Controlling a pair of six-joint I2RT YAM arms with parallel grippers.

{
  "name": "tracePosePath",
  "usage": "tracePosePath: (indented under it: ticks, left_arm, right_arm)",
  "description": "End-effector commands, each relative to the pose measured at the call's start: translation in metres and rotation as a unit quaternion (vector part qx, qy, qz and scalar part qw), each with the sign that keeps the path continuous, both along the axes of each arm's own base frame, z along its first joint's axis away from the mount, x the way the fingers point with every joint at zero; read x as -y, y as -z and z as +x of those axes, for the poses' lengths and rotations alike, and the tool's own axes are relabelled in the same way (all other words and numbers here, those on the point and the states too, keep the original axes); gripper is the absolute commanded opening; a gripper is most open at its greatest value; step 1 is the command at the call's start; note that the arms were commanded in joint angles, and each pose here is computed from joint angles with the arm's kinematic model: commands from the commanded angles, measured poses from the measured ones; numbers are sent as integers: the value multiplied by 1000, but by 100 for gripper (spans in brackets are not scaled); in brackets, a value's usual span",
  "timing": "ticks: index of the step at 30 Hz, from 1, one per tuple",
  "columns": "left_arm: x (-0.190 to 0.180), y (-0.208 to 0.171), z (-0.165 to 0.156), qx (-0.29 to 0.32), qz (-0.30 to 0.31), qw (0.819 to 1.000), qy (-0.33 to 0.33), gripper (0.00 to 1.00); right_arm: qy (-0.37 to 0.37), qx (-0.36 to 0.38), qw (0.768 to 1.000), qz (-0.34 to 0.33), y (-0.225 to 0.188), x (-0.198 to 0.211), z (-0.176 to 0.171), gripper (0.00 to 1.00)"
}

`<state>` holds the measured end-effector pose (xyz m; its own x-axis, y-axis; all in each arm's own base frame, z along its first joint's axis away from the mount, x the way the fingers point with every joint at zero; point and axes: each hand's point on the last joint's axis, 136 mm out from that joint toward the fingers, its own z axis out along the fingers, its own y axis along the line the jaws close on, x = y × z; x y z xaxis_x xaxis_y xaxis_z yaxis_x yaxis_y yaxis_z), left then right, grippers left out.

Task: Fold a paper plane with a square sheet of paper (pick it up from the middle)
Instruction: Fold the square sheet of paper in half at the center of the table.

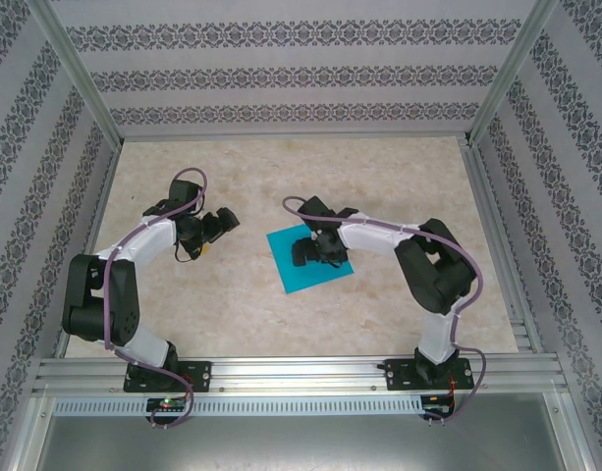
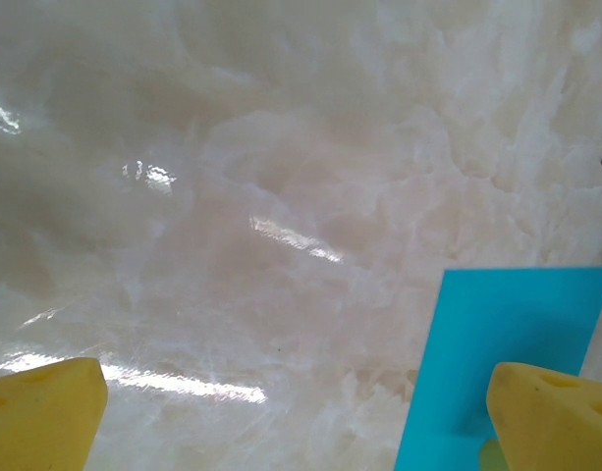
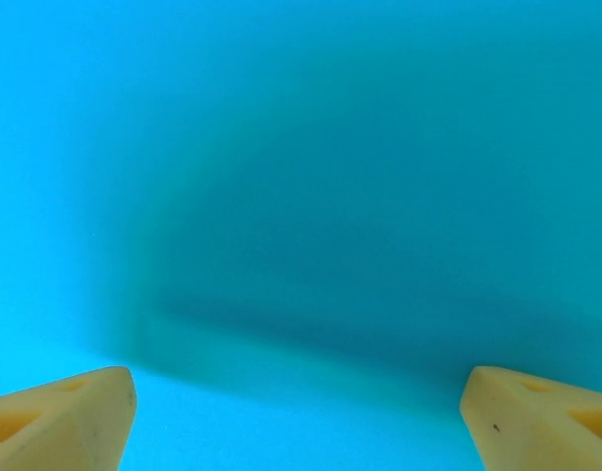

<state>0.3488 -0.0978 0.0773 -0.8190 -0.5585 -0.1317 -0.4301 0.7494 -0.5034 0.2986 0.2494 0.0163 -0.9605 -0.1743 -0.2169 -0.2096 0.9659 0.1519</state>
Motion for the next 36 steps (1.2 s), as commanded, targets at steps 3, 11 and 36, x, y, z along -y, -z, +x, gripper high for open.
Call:
tracePosePath:
  ticks: [3,11,36]
  left_arm:
    - [0,-1,9,22,-4,1000,9,100]
    - [-1,0,3,21,-1,1000,11,100]
    - [2,2,4,10,-10,1000,14,100]
  right_arm:
    - [12,-23,997,-77,-7,34,-28,89]
    - [21,26,996,-77,-49,13,7,98]
    - [42,-50,994,-85,9,3,-1,98]
